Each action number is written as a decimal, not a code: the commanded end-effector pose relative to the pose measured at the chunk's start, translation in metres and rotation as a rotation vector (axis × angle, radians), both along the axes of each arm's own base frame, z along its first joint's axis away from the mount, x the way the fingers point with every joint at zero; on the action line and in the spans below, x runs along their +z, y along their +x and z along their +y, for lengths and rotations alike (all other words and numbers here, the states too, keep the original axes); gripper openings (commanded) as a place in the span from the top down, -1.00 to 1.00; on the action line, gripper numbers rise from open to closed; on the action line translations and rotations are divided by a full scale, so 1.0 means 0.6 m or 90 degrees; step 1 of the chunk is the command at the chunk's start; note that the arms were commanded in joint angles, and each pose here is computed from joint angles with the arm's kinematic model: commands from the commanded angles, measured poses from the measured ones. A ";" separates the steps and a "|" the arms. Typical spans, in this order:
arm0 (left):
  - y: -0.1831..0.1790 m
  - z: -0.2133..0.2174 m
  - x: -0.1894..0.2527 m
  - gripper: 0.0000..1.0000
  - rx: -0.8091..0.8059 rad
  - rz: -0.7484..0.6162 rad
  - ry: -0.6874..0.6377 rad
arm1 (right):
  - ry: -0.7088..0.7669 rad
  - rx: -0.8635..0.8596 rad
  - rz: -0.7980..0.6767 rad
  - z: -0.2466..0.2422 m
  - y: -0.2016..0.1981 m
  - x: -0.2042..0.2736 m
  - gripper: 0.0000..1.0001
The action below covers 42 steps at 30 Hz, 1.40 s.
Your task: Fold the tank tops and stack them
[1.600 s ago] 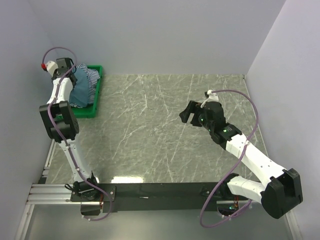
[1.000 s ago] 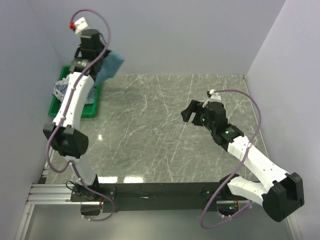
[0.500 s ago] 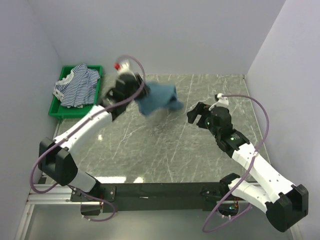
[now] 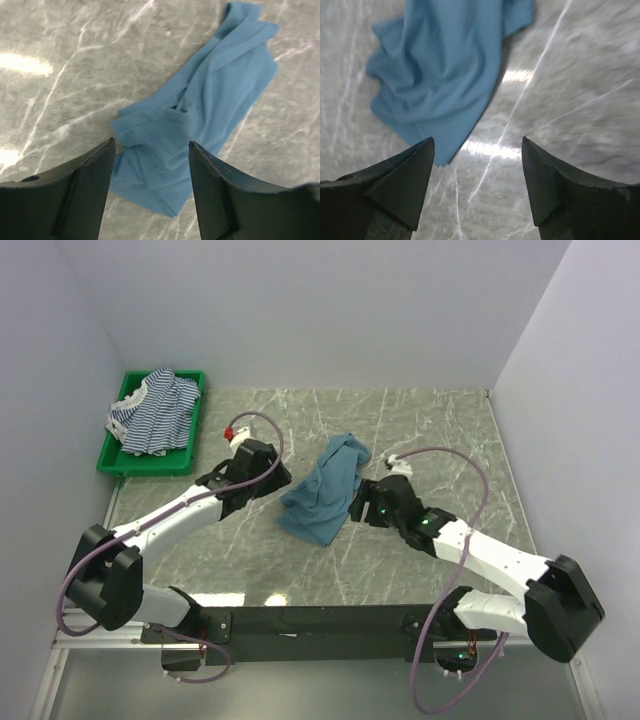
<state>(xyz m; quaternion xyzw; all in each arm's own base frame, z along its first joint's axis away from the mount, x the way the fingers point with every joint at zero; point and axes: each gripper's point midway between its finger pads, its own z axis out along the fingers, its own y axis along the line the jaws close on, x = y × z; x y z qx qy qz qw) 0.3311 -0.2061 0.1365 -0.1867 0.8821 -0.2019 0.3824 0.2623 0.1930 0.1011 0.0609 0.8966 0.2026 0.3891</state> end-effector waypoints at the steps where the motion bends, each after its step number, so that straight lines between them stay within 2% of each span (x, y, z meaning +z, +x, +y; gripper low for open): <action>1: -0.005 0.017 -0.034 -0.31 0.024 0.019 0.017 | 0.020 0.020 -0.021 0.054 0.008 0.017 -0.52; 5: -0.012 0.046 -0.071 -0.22 0.060 0.056 0.010 | 0.000 0.064 -0.029 0.109 0.012 0.027 -0.45; 9: -0.018 0.075 -0.088 0.02 0.094 0.076 -0.045 | -0.067 0.104 -0.021 0.169 0.022 0.011 -0.28; 14: -0.051 0.089 -0.123 0.17 0.121 0.111 -0.107 | -0.102 0.120 -0.045 0.232 0.068 0.034 -0.23; 15: -0.053 0.096 -0.125 0.22 0.131 0.110 -0.118 | -0.125 0.125 -0.032 0.241 0.075 0.011 -0.22; 17: -0.066 0.102 -0.129 0.24 0.136 0.113 -0.139 | -0.136 0.140 -0.042 0.270 0.089 0.024 -0.19; 18: -0.067 0.109 -0.129 0.25 0.143 0.114 -0.139 | -0.158 0.145 -0.027 0.277 0.094 -0.002 -0.18; 23: -0.081 0.131 -0.117 0.24 0.161 0.103 -0.149 | -0.191 0.160 -0.020 0.316 0.110 -0.020 -0.17; 30: -0.085 0.127 -0.103 0.23 0.142 0.092 -0.169 | -0.232 0.168 0.002 0.338 0.127 -0.060 -0.16; 33: -0.084 0.127 -0.104 0.23 0.140 0.090 -0.168 | -0.253 0.164 0.011 0.332 0.127 -0.075 -0.08; 39: -0.083 0.106 -0.102 0.23 0.094 0.083 -0.190 | -0.244 0.129 -0.029 0.315 0.137 -0.030 0.65; 40: -0.084 0.099 -0.103 0.23 0.079 0.086 -0.197 | -0.241 0.124 -0.036 0.312 0.138 -0.020 0.90; 41: -0.081 0.095 -0.107 0.23 0.071 0.087 -0.199 | -0.234 0.108 -0.056 0.305 0.143 0.010 1.00; 42: -0.085 0.092 -0.113 0.21 0.062 0.095 -0.198 | -0.235 0.101 -0.060 0.296 0.139 0.019 1.00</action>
